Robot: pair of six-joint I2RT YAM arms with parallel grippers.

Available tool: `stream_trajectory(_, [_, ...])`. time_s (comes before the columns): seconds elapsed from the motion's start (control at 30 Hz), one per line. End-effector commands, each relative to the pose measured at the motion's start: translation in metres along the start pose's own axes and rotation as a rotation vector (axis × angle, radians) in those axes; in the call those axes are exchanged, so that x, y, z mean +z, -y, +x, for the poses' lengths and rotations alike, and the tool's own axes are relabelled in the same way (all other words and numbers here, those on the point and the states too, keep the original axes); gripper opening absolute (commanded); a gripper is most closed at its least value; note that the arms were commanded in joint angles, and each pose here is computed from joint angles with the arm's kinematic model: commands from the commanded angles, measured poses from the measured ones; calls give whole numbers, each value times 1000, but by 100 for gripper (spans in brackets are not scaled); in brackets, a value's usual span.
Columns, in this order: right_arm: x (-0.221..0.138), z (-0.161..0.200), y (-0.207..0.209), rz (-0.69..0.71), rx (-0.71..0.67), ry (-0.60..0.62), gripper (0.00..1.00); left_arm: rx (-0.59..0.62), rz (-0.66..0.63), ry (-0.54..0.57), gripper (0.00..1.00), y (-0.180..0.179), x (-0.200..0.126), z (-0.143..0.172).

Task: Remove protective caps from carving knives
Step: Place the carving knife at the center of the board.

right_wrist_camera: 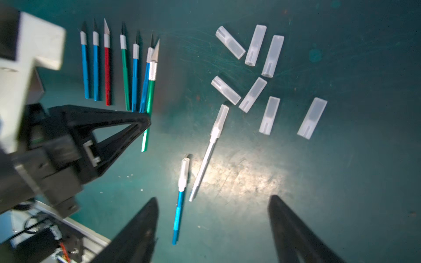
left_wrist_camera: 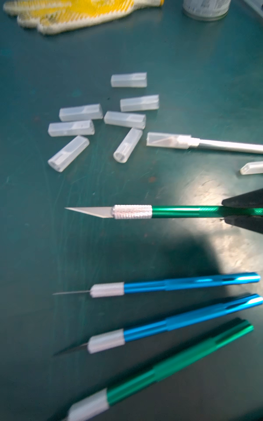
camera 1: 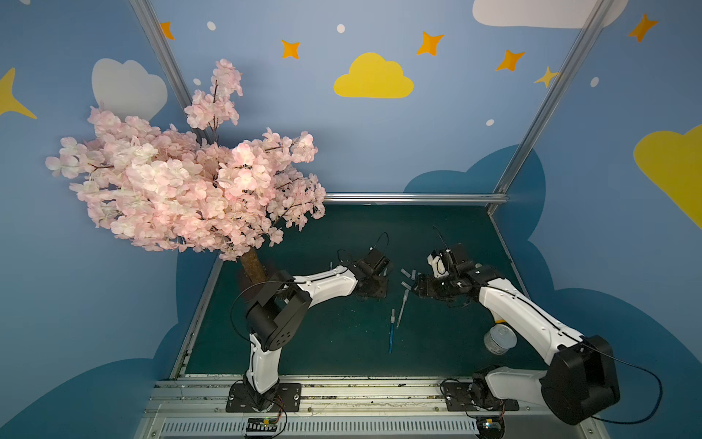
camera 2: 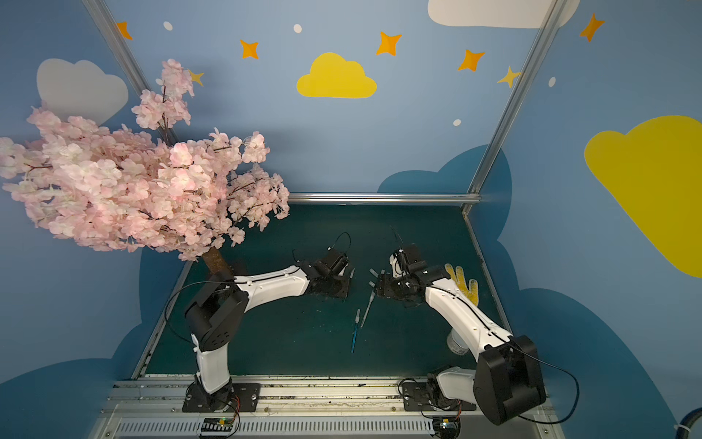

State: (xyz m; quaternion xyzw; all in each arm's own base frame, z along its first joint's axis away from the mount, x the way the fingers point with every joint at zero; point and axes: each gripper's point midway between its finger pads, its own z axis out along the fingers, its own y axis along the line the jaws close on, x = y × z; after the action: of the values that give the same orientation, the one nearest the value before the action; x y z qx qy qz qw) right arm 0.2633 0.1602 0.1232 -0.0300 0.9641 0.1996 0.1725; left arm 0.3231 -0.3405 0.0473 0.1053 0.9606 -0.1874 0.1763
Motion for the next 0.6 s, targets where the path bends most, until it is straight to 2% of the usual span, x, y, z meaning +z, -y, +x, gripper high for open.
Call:
stream_trajectory(0.0, [-6, 9, -4, -21, -27, -2, 93, 11, -79, -38, 5, -17, 9, 5])
stream_trajectory(0.07, [-10, 10, -5, -25, -34, 3, 98, 10, -95, -44, 6, -20, 11, 4])
stream_trajectory(0.43, [-25, 10, -9, -44, -58, 42, 98, 5, -144, -82, 11, -30, 23, 9])
stream_trajectory(0.57, [-29, 9, -8, -40, -50, 64, 98, 0, -147, -85, 16, -31, 24, 10])
